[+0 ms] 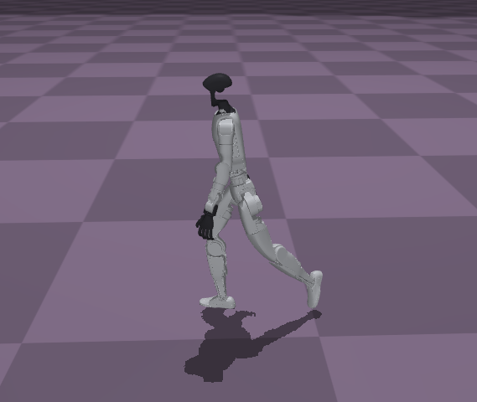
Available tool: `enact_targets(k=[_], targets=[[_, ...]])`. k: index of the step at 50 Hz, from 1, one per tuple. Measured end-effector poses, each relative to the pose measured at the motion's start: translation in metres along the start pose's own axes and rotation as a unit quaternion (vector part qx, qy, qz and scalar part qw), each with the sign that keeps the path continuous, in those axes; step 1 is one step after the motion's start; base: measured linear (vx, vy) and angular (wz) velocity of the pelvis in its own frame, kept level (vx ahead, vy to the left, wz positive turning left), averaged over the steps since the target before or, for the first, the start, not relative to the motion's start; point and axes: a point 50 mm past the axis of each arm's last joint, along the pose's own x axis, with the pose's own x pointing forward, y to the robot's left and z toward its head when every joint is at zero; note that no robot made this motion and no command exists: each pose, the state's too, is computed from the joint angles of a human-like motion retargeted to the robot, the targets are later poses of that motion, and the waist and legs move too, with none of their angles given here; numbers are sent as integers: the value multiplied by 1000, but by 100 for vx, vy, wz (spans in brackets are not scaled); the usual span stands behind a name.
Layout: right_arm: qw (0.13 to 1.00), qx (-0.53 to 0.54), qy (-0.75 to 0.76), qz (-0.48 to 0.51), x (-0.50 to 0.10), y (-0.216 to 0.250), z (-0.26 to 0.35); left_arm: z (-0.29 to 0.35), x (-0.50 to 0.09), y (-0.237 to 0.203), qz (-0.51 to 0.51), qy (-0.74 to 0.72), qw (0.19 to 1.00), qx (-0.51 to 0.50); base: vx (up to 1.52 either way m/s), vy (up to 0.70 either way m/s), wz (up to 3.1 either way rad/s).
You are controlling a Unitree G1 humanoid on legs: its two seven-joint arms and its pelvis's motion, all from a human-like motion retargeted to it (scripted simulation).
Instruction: Walk run
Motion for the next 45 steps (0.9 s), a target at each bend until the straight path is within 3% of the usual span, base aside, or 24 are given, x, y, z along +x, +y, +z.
enact_targets(k=[4,10,18,22,26,35,45], targets=[[998,-39,-40,43,-1,13,24,-63,-9,-45,-45,125,991,-18,130,-36,-12],[979,-135,-154,21,-15,29,95,-130,-41,-101,-158,233,959,-33,108,-18,-61],[935,-172,-310,15,-60,34,192,-192,-88,-125,-199,375,905,-23,107,-5,-82],[938,-147,-313,17,-58,38,190,-201,-99,-131,-209,410,885,-73,136,8,-5],[957,-155,-244,36,-34,37,143,-187,-88,-136,-201,390,893,-100,139,7,-58],[968,-213,-136,-3,-9,18,71,-91,-20,-65,-74,214,972,-62,107,4,33],[991,-81,-84,70,-6,8,49,41,-5,53,54,-41,997,26,105,-17,82]])
